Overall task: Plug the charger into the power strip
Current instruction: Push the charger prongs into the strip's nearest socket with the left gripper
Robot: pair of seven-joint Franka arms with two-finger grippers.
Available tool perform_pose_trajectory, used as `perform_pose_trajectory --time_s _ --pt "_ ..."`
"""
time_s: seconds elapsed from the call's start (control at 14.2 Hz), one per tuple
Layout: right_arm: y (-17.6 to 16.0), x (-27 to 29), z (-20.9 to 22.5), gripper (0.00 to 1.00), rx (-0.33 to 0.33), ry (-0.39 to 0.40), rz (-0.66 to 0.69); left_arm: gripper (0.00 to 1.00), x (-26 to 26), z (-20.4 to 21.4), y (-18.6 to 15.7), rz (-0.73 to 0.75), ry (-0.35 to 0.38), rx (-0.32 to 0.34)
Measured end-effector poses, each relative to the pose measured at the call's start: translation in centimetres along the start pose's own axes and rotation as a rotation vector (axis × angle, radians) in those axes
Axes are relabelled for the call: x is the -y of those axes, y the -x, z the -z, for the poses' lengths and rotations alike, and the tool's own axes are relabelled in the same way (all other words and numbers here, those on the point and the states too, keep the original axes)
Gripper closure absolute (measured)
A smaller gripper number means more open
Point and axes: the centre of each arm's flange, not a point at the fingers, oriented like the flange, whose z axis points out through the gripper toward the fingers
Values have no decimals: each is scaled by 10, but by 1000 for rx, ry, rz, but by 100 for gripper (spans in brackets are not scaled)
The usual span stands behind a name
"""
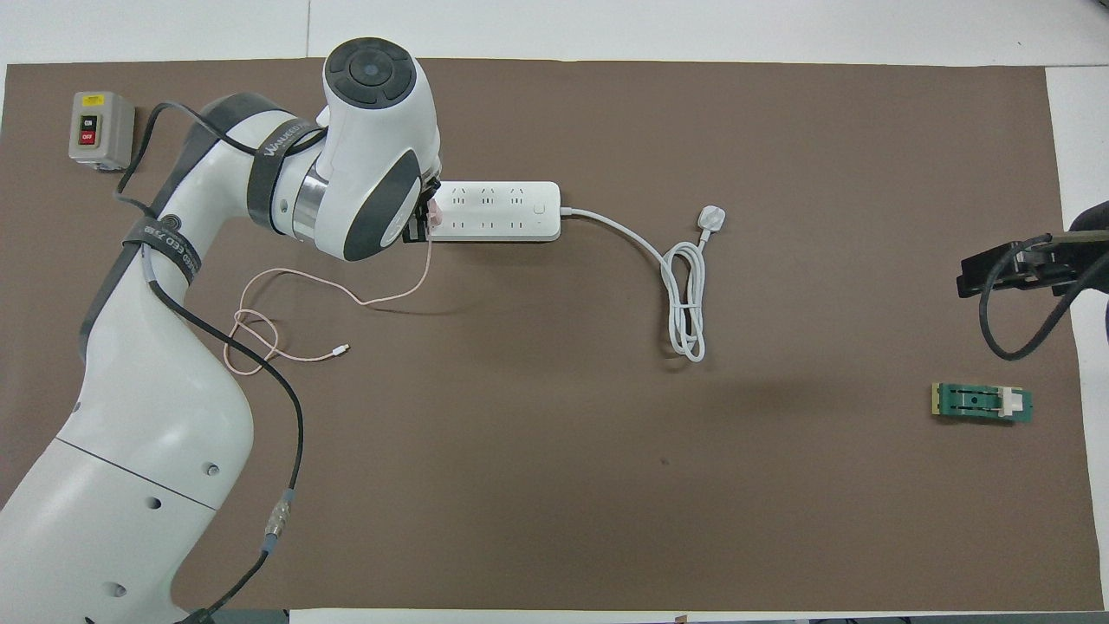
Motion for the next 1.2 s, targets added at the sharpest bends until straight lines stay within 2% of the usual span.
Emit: perform_pose_trajectory --time_s 1.2 --pt "0 0 0 0 0 0 0 68 13 0 2 -15 15 4"
